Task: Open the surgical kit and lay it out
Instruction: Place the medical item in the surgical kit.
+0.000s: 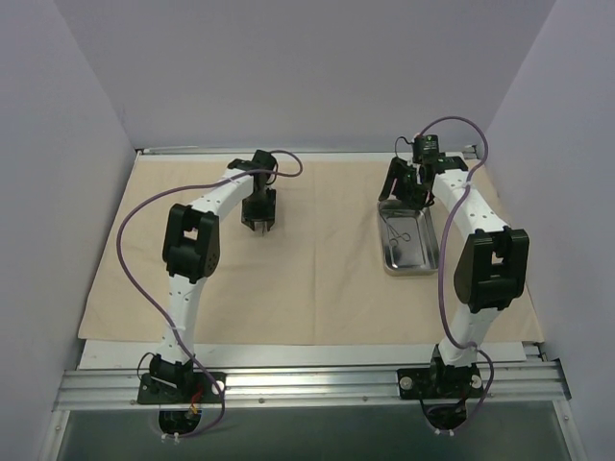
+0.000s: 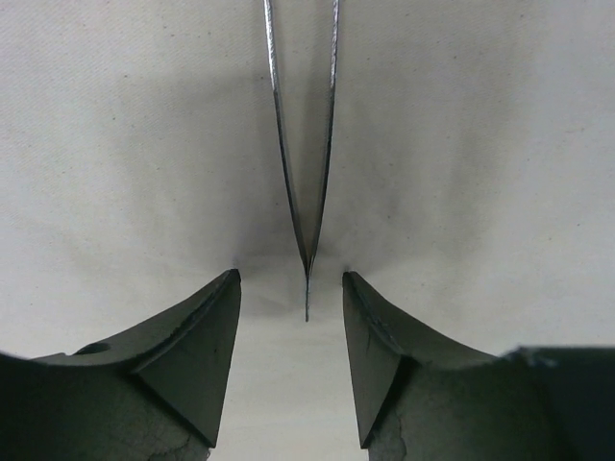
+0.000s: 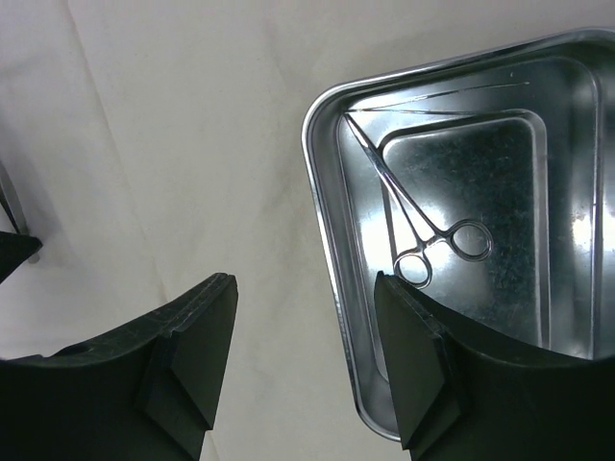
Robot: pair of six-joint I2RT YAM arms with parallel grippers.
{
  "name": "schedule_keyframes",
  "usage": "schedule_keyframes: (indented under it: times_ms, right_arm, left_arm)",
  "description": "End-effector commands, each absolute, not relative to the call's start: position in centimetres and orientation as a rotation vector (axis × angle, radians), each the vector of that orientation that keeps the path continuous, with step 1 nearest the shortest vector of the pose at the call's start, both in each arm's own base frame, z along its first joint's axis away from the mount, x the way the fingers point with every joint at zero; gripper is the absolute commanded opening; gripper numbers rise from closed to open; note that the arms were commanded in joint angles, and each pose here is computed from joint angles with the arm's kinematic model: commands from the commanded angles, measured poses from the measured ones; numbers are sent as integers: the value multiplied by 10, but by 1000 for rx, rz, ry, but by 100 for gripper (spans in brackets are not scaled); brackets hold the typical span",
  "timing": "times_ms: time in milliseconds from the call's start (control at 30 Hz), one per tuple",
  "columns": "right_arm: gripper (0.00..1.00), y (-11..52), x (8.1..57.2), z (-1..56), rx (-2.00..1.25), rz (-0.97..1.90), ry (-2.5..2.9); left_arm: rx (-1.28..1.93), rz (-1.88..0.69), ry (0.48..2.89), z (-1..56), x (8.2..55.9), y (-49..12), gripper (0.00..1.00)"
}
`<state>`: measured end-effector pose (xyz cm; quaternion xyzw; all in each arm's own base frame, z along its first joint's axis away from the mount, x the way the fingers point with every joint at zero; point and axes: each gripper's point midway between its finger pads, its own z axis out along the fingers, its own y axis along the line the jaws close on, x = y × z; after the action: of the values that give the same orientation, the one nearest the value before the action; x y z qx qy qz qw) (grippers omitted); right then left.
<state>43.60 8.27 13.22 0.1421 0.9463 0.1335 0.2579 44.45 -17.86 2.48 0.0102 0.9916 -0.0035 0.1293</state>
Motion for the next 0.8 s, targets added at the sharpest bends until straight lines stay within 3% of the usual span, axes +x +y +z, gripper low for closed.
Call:
schedule_keyframes:
  times_ms: [0, 267, 533, 767]
  right_arm:
    - [59, 68, 436, 124, 376, 285, 2579]
    - [53, 32, 434, 86, 294, 10, 2612]
    - [39, 14, 440, 46, 219, -146, 2655]
    - [35, 23, 453, 37, 187, -90, 2623]
  left_arm:
    - [-5, -44, 2793, 80, 454, -173, 56]
    - [-35, -251, 2654, 174, 431, -177, 60]
    - [17, -319, 2696, 162, 410, -175, 59]
    - [8, -346, 2720, 156, 404, -173, 59]
